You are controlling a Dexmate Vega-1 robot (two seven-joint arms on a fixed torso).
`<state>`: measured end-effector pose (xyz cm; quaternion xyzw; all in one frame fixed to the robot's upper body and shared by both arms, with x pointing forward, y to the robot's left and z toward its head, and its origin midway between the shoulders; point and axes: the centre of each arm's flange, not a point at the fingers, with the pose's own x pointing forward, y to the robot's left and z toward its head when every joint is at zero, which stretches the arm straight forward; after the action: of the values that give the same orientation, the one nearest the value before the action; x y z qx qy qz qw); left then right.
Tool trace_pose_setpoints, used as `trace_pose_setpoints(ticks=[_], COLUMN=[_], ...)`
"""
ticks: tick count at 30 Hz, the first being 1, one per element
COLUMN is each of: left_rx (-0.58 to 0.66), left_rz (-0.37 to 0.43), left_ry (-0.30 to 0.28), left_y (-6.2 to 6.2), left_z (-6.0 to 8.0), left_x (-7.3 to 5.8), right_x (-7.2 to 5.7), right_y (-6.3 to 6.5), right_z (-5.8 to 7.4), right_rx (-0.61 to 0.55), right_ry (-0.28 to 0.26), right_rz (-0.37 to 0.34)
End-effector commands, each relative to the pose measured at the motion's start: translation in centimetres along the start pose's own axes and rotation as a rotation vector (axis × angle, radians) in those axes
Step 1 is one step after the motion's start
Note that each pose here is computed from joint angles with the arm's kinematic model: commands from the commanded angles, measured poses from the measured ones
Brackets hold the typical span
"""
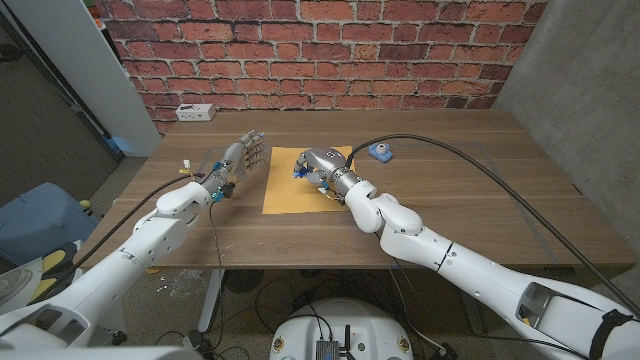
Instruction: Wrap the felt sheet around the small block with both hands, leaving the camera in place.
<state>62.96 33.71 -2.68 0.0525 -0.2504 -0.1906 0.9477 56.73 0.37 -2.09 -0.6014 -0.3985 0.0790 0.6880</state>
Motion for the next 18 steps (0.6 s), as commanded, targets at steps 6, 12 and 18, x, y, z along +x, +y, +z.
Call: trace_pose_setpoints(ticks=[6,12,18], left_rx=[-0.008,-0.011,-0.014], left_rz=[0.013,0.011,0.022], left_ry=[0.001,0.002,-0.004], left_y=[0.3,0.4,0.6], left_z=[0.1,0.1,0.1], left_x=[1.3,1.8,2.0], right_x=[2.9,4.1,4.7], right_y=[-0.1,0.5,0.8], right_z=[-2.6,-3.4,-3.6], right_rx=[0.038,0.041,0.013], right_ry=[0.054,0.101,0.121], right_rz=[0.124,0.212,0.255])
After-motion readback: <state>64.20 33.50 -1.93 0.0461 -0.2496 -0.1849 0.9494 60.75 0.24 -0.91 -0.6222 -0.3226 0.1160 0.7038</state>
